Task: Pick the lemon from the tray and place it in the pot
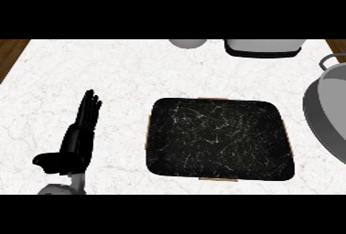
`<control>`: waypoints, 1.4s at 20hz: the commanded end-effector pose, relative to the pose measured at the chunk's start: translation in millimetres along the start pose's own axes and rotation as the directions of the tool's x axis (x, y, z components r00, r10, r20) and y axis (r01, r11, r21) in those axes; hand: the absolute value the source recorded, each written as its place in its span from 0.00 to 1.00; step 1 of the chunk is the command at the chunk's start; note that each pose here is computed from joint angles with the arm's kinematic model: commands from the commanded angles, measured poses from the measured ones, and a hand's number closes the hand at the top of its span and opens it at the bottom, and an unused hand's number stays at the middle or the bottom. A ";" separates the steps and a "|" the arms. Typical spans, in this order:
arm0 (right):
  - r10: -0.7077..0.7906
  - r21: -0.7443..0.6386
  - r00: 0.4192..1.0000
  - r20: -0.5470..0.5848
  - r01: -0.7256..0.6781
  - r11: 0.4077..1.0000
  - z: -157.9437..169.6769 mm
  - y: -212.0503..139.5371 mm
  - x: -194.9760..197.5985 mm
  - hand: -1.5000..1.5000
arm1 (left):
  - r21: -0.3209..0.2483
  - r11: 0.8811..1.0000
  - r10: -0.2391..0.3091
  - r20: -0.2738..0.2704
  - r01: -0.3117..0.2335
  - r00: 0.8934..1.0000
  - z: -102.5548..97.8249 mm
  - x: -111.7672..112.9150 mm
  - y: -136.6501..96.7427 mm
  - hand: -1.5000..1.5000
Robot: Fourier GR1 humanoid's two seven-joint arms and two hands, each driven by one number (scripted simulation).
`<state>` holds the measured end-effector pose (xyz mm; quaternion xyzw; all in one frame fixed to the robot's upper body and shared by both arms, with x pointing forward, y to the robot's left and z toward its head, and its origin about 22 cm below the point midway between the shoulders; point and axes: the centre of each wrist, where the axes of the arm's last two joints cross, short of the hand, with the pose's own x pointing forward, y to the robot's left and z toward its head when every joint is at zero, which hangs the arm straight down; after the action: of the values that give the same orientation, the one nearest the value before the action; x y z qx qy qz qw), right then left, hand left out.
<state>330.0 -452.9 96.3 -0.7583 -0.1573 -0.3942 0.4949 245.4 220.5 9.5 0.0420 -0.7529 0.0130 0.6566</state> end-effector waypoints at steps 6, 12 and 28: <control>-0.289 -0.233 0.951 -0.113 0.257 0.938 18.8 -15.0 -56.3 0.00 | 0.036 0.999 -0.014 -0.001 0.014 1.000 -1.1 -4.6 13.7 0.50; -0.322 -0.278 0.946 -0.033 0.300 0.913 29.4 -37.4 -71.5 0.00 | 0.004 1.000 -0.011 -0.013 0.011 1.000 4.7 -7.5 5.4 0.50; -0.363 -0.397 0.931 -0.030 0.322 0.860 -14.5 -100.6 -115.0 0.00 | 0.014 1.000 -0.014 -0.011 0.014 1.000 7.9 -5.1 5.9 0.50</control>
<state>202.3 -403.1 62.0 -0.8157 -0.1945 -0.4609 0.2903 238.4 222.5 5.1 0.0482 -0.7504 0.0135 0.6590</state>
